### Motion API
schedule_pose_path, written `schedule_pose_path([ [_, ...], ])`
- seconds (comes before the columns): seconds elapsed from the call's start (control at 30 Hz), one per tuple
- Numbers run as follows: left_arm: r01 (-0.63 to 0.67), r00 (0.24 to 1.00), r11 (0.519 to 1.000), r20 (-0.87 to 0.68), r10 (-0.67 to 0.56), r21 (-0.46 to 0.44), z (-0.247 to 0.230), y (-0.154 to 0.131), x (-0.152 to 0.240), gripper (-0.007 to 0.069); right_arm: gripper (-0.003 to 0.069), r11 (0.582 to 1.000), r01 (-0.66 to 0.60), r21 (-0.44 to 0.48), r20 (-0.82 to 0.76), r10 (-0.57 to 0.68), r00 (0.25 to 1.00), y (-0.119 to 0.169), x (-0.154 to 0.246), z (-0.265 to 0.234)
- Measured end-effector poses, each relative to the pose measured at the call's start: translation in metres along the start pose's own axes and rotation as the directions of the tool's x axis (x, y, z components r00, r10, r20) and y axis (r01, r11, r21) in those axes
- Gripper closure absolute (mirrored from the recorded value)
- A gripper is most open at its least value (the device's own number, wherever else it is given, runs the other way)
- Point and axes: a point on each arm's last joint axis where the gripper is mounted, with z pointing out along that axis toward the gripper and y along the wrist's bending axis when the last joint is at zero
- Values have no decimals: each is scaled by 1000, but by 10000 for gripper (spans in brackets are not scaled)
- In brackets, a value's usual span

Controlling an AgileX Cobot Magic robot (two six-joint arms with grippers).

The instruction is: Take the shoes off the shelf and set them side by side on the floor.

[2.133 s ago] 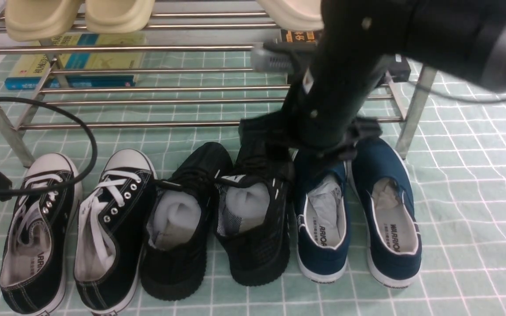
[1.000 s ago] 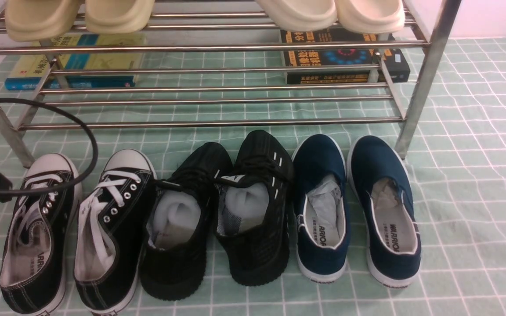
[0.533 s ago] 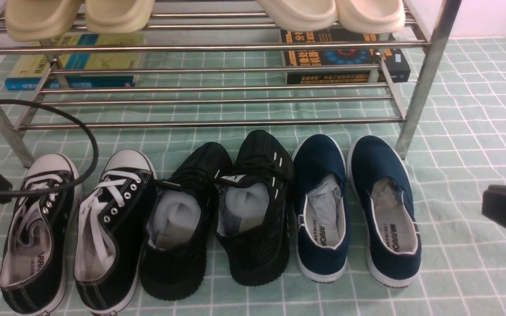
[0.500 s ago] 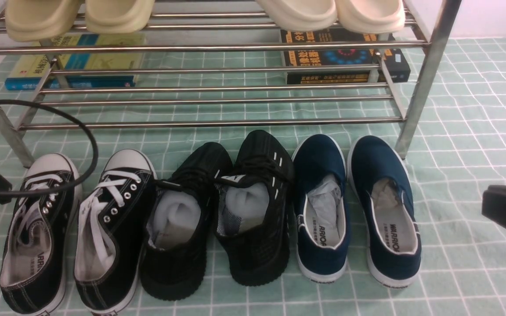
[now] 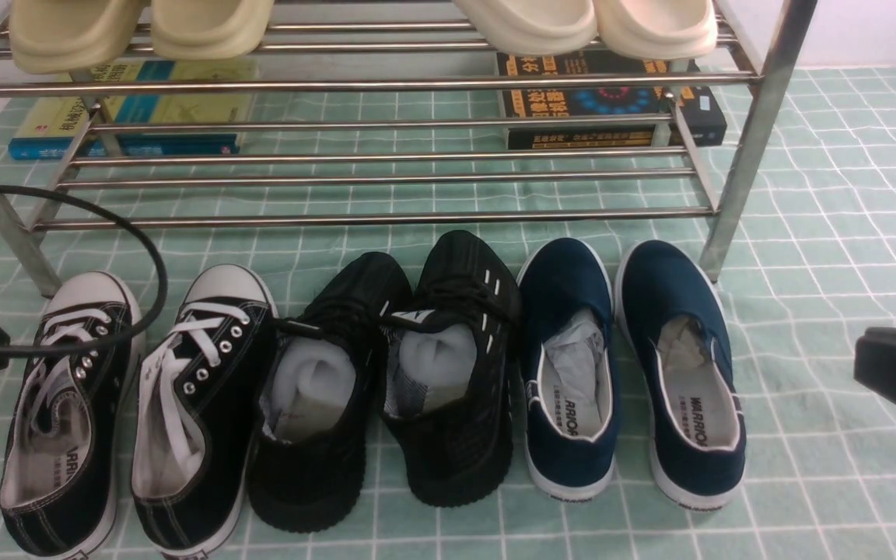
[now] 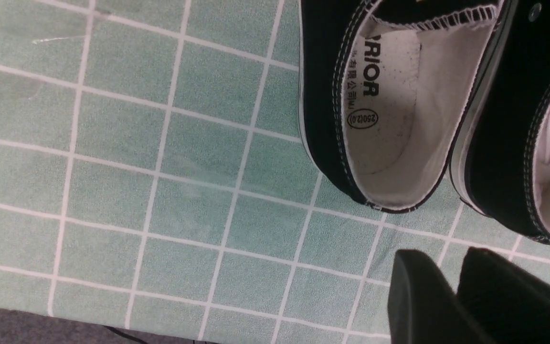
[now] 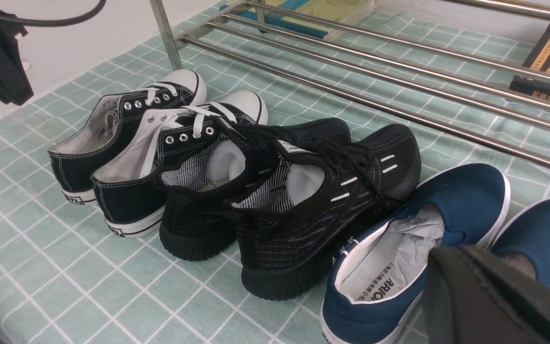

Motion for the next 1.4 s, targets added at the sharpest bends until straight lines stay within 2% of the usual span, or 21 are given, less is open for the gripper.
schedule_pose_path([
  [0.4,0,1000,1000,0,0,0,0,0,0,463,644,1000,-3,3,38,3,999,-2,5,-11],
  [0.5,0,1000,1000,0,0,-1,0,0,0,463,641,998,-21,60,34,19,999,-11,20,-12],
  [0.57,0,1000,1000,0,0,-1,0,0,0,462,638,984,-44,171,19,41,999,-25,44,-13],
  [0.6,0,1000,1000,0,0,-1,0,0,0,462,638,983,-44,176,17,41,999,-26,46,-14],
  [0.67,0,1000,1000,2,0,-1,0,0,0,461,635,952,-47,302,17,44,999,-39,72,-20],
  [0.77,0,1000,1000,10,0,0,0,0,-1,461,632,924,-51,379,22,47,999,-46,91,-25],
  [0.8,0,1000,1000,20,0,0,0,0,-2,460,630,883,-70,465,31,63,998,-53,117,-30],
  [0.87,0,1000,1000,27,0,0,0,0,-2,460,627,859,-83,505,35,76,996,-56,131,-31],
  [1.13,0,999,1000,41,0,1,0,0,-4,460,616,789,-122,602,57,110,992,-63,169,-32],
  [1.4,16,999,1000,38,-16,13,0,-1,-4,483,601,734,-150,662,112,102,989,-66,173,-36],
])
